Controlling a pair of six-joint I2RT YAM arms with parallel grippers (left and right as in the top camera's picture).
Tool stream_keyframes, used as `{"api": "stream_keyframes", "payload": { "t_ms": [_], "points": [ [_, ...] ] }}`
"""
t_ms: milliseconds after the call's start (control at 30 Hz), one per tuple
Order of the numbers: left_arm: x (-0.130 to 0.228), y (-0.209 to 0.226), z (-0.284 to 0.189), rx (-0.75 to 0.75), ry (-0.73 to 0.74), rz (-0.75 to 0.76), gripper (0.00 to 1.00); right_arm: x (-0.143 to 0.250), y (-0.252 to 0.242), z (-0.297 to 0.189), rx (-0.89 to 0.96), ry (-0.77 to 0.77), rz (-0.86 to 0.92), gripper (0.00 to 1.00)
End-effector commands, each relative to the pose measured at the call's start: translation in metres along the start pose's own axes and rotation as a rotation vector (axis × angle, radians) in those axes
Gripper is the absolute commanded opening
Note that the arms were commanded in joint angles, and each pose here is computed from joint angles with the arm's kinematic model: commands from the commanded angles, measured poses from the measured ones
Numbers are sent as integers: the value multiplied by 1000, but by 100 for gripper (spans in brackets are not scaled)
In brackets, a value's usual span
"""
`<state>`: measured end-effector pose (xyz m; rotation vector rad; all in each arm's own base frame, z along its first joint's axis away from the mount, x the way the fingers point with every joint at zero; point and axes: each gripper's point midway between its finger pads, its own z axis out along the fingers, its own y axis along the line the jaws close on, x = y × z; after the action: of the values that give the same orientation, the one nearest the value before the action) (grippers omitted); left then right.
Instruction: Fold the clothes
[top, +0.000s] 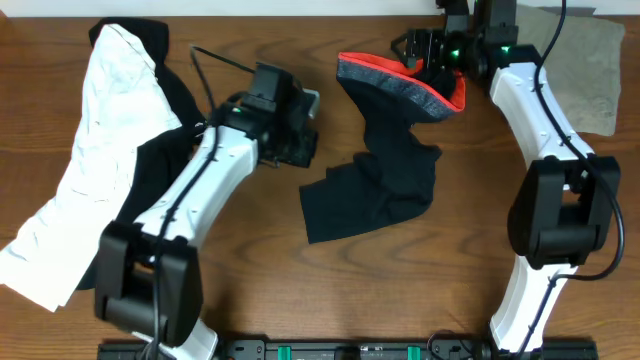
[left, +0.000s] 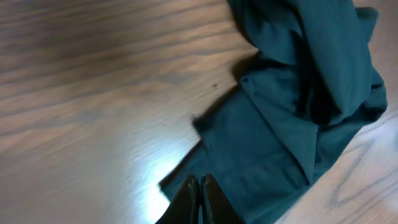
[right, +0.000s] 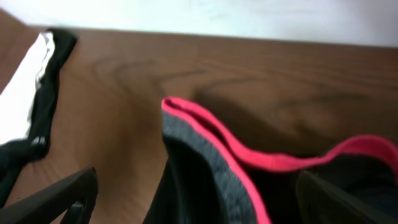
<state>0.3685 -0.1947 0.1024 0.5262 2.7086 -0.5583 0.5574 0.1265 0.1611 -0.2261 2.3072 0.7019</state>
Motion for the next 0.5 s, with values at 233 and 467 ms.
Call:
{"api": "stream_keyframes", "payload": {
  "t_ms": [233, 467],
  "points": [
    [19, -11, 59, 22, 100, -89, 14, -3, 6, -15, 16, 14, -49, 99],
    [21, -9, 83, -1, 112, -264, 38, -1, 2, -15, 35, 21, -45, 99]
  ]
}}
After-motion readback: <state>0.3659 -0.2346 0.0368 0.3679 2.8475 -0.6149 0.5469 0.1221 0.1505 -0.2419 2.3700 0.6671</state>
